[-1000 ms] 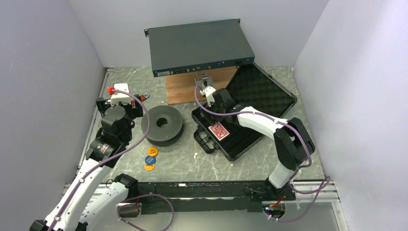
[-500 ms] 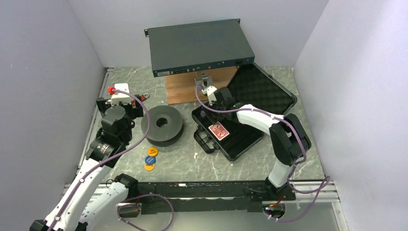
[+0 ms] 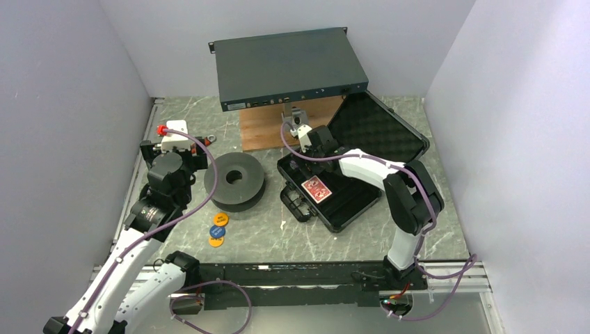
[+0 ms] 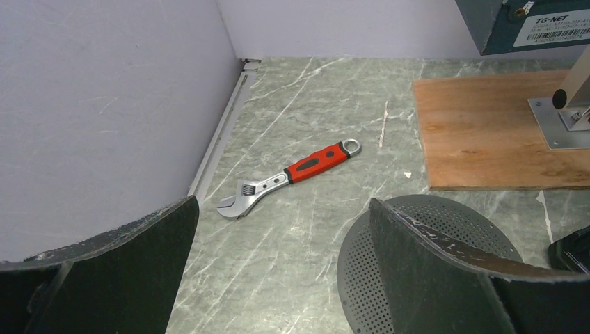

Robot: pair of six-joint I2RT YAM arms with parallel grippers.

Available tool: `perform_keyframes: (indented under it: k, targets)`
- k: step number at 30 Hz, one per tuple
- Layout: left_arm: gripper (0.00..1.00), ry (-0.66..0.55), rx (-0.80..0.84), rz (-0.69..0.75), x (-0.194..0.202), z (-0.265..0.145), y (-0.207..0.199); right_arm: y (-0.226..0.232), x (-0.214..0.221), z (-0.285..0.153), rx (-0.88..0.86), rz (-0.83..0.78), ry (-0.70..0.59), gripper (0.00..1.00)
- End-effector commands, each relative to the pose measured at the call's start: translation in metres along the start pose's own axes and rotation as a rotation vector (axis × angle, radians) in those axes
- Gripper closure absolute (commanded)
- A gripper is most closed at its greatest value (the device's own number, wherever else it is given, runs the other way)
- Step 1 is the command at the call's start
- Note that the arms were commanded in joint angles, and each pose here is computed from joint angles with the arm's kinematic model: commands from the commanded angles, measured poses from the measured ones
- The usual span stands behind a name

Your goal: Pack up texas hold em set

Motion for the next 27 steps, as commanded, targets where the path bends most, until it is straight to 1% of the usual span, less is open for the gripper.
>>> perform_keyframes:
  k: [1,8,9,10,13,15,22,27]
  targets:
    - [0.01,-0.030,0.006,-0.018,-0.012,-0.001,0.001,-0.013,-0.038,-0.003,0.054,0.015,-0.117,1.00]
    - [0.01,-0.028,0.019,-0.020,-0.012,0.000,-0.001,-0.020,-0.033,-0.002,0.101,0.023,-0.082,1.00]
    - [0.01,-0.028,0.019,-0.020,-0.012,0.000,-0.001,-0.021,-0.033,-0.002,0.106,0.023,-0.080,0.96]
    - [0.01,-0.028,0.019,-0.020,-0.012,0.000,-0.001,-0.021,-0.033,-0.002,0.108,0.023,-0.078,0.85]
    - [0.01,-0.029,0.018,-0.019,-0.012,0.000,-0.001,-0.021,-0.036,-0.004,0.114,0.027,-0.078,0.69]
    - [0.01,-0.028,0.019,-0.017,-0.012,0.000,-0.001,-0.023,-0.038,-0.005,0.122,0.031,-0.080,0.61]
    - [0.01,-0.027,0.019,-0.016,-0.012,0.000,-0.001,-0.024,-0.049,-0.014,0.134,0.056,-0.101,0.39]
    - [0.01,-0.030,0.019,-0.018,-0.013,0.000,-0.001,-0.023,-0.053,-0.021,0.125,0.073,-0.118,0.29]
Point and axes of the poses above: each gripper's point midway between its finger pads, its own z axis out along the fingers, its own y axis along the line the jaws close on, x = y × z, the point moved 5 cm from there along -z, back along the fingers, and after that the axes turned 2 degrees about z, right-handed, at the moved point
